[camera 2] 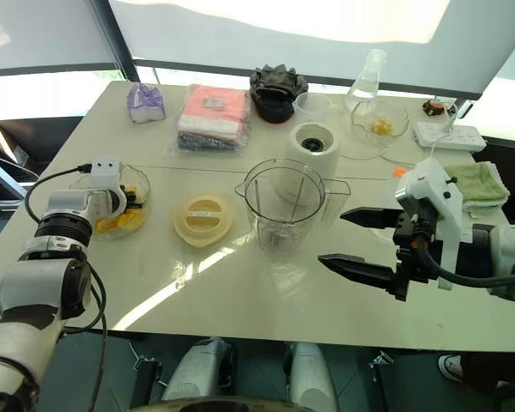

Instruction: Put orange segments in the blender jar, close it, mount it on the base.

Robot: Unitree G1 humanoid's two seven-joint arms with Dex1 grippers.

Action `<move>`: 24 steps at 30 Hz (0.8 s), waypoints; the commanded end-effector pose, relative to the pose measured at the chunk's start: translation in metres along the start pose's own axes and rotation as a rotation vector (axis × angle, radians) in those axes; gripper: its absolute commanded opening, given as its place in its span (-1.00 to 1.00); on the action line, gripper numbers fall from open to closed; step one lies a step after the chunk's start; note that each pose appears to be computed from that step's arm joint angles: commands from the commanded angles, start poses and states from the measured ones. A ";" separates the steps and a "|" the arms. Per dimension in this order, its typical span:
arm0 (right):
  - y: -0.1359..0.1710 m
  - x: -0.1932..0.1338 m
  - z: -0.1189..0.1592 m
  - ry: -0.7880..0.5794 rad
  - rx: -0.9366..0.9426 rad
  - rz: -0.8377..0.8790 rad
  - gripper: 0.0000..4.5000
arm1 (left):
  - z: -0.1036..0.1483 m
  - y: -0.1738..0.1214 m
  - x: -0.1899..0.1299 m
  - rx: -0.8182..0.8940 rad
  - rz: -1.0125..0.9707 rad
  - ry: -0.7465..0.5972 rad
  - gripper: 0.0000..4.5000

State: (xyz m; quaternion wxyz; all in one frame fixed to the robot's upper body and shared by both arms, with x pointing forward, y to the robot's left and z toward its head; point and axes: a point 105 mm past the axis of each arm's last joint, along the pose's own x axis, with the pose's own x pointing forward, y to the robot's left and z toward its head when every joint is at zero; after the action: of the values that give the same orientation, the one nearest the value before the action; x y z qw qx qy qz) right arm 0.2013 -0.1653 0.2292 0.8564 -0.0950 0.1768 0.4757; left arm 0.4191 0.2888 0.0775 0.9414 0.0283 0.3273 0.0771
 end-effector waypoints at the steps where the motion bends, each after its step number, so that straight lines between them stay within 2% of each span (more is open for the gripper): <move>1: 0.001 -0.001 0.006 -0.025 -0.034 0.002 1.00 | -0.007 0.002 -0.002 0.005 -0.001 0.031 -0.76; 7: -0.003 0.000 0.004 -0.027 -0.027 -0.003 1.00 | 0.014 0.011 -0.029 0.024 -0.012 -0.029 -0.76; 17: -0.011 0.004 -0.005 -0.044 0.020 -0.003 1.00 | 0.053 0.038 -0.110 0.066 -0.082 -0.230 -0.76; 23: -0.016 0.008 -0.012 -0.043 0.035 0.000 1.00 | 0.045 0.059 -0.112 0.133 -0.089 -0.225 -0.76; 24: -0.016 0.009 -0.013 -0.044 0.036 0.000 1.00 | 0.046 0.061 -0.108 0.128 -0.076 -0.224 -0.66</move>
State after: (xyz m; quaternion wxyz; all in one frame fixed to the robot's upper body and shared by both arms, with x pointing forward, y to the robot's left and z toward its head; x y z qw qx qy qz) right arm 0.2158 -0.1728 0.2091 0.8610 -0.0647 0.1847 0.4695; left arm 0.3526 0.3248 0.1718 0.9664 0.0639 0.2488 0.0057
